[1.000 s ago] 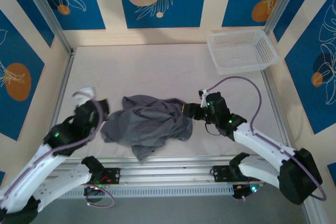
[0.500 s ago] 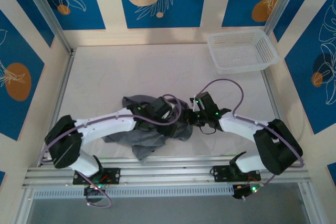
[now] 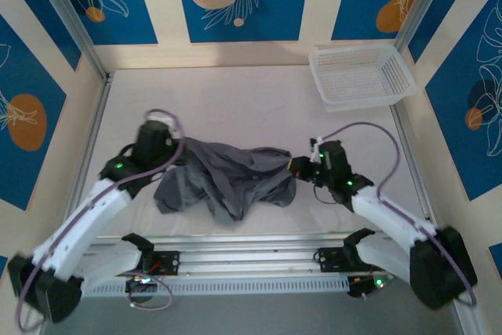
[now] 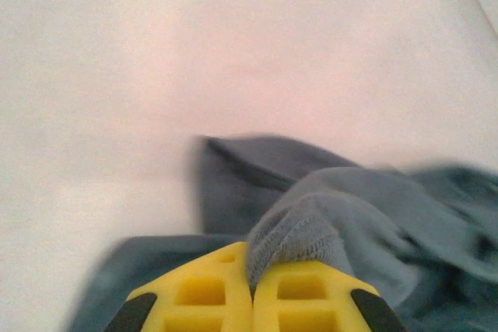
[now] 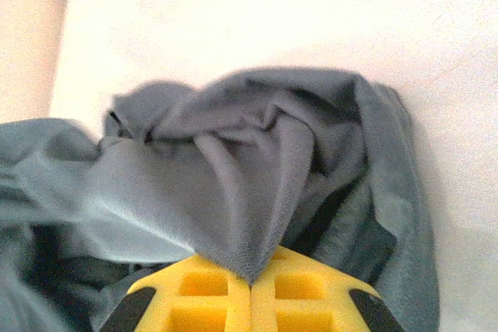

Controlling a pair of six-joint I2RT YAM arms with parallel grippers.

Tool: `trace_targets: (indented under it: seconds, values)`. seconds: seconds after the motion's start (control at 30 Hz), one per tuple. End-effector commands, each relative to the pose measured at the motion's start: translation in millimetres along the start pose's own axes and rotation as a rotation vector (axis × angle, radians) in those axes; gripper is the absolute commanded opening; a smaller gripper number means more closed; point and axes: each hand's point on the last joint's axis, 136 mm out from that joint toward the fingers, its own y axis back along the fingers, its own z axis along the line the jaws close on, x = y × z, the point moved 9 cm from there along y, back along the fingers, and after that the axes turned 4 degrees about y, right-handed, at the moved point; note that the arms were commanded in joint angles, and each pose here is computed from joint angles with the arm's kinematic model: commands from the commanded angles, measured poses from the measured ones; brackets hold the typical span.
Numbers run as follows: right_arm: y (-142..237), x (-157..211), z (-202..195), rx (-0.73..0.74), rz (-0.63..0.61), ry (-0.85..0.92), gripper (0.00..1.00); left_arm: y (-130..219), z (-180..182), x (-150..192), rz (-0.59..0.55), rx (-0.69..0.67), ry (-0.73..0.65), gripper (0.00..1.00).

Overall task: Fold the inside-out t-shirt
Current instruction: Turn the T-shirt inside out at the center of the table.

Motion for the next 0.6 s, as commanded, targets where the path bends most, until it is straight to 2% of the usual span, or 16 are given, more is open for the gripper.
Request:
trace_targets:
  seconds: [0.0,0.03,0.1,0.17,0.2,0.23,0.33,0.37,0.43,0.57]
  values:
    - [18.2,3.8,-4.1,-0.046,-0.022,-0.006,0.0,-9.0,39.7,25.7,0.073,-0.206,0.14,0.07]
    - [22.8,4.2,-2.9,-0.059,-0.028,-0.004,0.0,-11.9,43.6,29.0,0.078,-0.237,0.168,0.13]
    - [31.3,5.7,0.2,-0.081,-0.038,0.003,0.0,-19.0,47.5,36.1,0.093,-0.264,0.23,0.34]
    - [36.2,7.7,4.8,-0.132,-0.044,0.017,0.0,-25.4,40.2,38.1,0.114,-0.178,0.223,0.48]
    - [37.2,8.7,6.0,-0.151,-0.045,0.02,0.0,-26.1,35.1,37.4,0.123,-0.132,0.217,0.53]
    - [37.1,10.2,6.4,-0.164,-0.042,0.018,0.0,-25.0,28.2,35.7,0.131,-0.08,0.203,0.55]
    - [34.5,12.9,8.0,-0.188,-0.022,0.022,0.0,-17.8,-15.6,36.1,0.187,0.208,0.059,0.59]
    - [32.7,13.6,8.1,-0.19,-0.016,0.023,0.0,-15.7,-34.9,41.6,0.209,0.313,-0.015,0.6]
    - [29.3,13.3,9.9,-0.197,-0.007,0.025,0.0,-16.1,-66.5,57.2,0.244,0.429,-0.167,0.61]
    - [24.2,11.8,17.9,-0.217,0.015,0.039,0.0,-48.8,-95.5,87.5,0.394,0.345,-0.347,0.64]
